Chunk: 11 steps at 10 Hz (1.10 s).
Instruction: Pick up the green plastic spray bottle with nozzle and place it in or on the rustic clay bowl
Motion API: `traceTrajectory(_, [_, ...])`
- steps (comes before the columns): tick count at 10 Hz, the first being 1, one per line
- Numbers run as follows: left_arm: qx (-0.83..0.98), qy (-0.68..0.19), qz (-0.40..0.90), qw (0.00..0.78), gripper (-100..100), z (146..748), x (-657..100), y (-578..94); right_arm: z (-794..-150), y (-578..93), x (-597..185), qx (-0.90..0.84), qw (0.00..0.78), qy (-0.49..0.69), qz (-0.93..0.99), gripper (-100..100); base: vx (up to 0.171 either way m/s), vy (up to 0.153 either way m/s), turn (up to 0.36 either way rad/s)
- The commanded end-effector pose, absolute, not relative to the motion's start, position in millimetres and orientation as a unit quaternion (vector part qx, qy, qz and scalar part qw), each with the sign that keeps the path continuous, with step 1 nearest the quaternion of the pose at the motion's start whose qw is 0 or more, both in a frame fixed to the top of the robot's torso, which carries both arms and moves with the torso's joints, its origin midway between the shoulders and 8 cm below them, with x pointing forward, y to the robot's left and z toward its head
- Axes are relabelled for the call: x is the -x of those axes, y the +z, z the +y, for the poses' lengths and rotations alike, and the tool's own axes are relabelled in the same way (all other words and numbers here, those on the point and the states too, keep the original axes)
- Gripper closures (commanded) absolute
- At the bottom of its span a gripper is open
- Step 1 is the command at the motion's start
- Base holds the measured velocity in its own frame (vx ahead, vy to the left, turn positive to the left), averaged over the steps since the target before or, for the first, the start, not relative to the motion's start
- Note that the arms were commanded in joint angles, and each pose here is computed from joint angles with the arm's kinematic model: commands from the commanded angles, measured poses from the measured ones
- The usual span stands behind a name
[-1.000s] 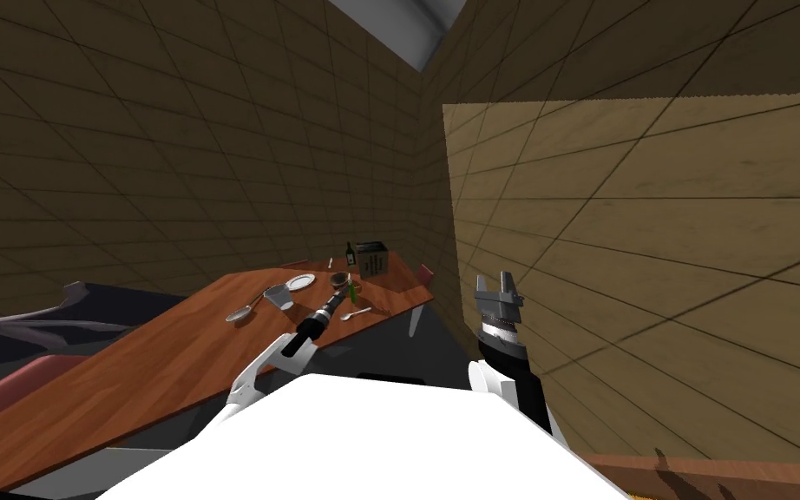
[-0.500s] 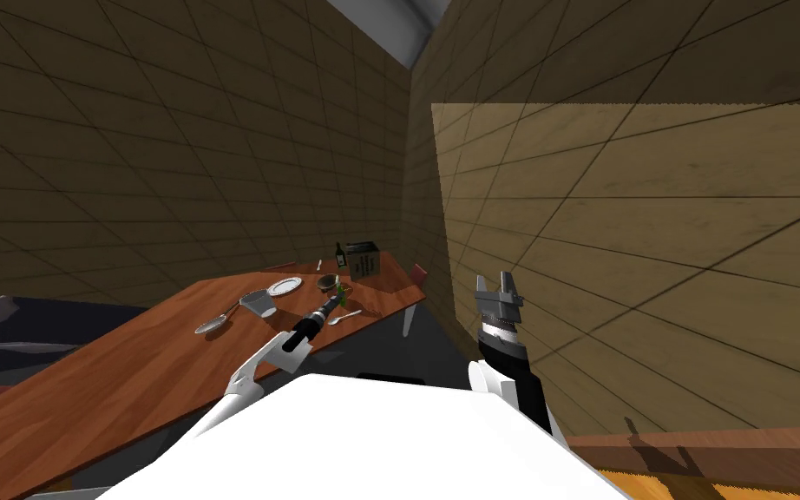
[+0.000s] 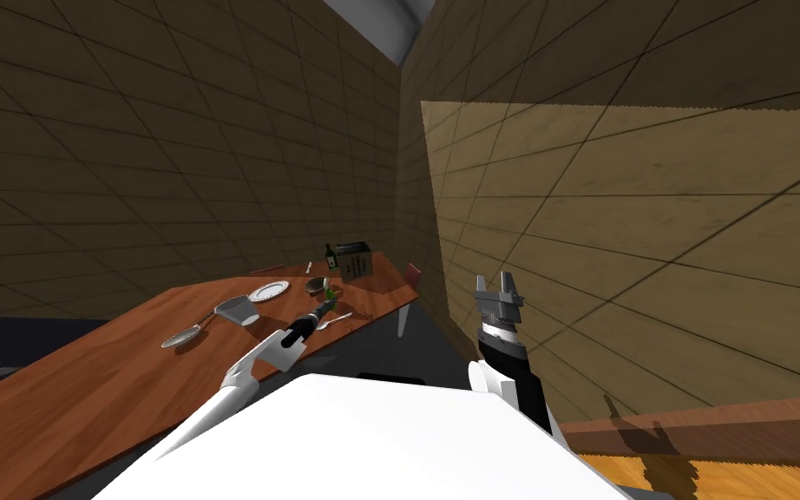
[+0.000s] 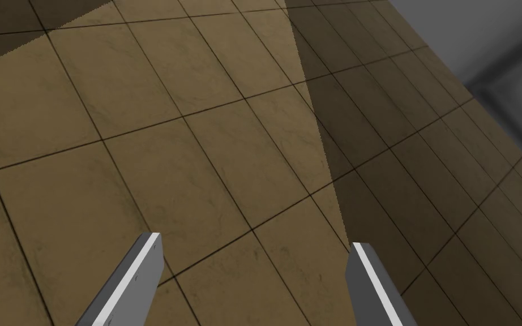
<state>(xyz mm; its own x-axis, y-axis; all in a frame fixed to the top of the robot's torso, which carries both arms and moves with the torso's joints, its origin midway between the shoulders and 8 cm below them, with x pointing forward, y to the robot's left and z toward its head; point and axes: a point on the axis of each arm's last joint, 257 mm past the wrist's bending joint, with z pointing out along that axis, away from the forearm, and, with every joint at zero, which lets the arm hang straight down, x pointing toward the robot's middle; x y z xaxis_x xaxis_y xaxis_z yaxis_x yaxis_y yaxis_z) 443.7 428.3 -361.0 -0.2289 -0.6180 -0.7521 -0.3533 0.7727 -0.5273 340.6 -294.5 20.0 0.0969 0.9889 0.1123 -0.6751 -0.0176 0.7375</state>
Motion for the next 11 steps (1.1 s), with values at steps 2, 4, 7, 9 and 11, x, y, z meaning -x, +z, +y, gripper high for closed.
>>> traceTrajectory(2, [0.313, -0.090, 0.787, 0.524, -100, 449.8, -439.0, -371.4, -294.4, 20.0, -340.6, -0.335, 0.660, 0.630, 0.234, 0, 0.021, -0.052, -0.068])
traceTrajectory(4, [0.310, -0.035, 0.804, 0.506, -100, 486.8, -430.1, -385.0, -294.5, 20.0, -340.6, -0.335, 0.661, 0.630, 0.234, 0, 0.028, -0.069, -0.112])
traceTrajectory(7, [0.307, 0.040, 0.821, 0.480, -100, 540.9, -414.0, -396.1, -294.5, 20.0, -340.6, -0.335, 0.661, 0.630, 0.234, 0, 0.038, -0.086, -0.099])
traceTrajectory(9, [0.307, 0.063, 0.824, 0.472, -100, 557.8, -408.0, -398.1, -294.5, 20.0, -340.6, -0.335, 0.661, 0.630, 0.234, 0, 0.030, -0.066, -0.072])
traceTrajectory(11, [0.306, 0.101, 0.828, 0.459, -100, 586.0, -398.6, -397.8, -294.5, 20.0, -340.6, -0.335, 0.661, 0.630, 0.234, 0, 0.026, -0.064, -0.082])
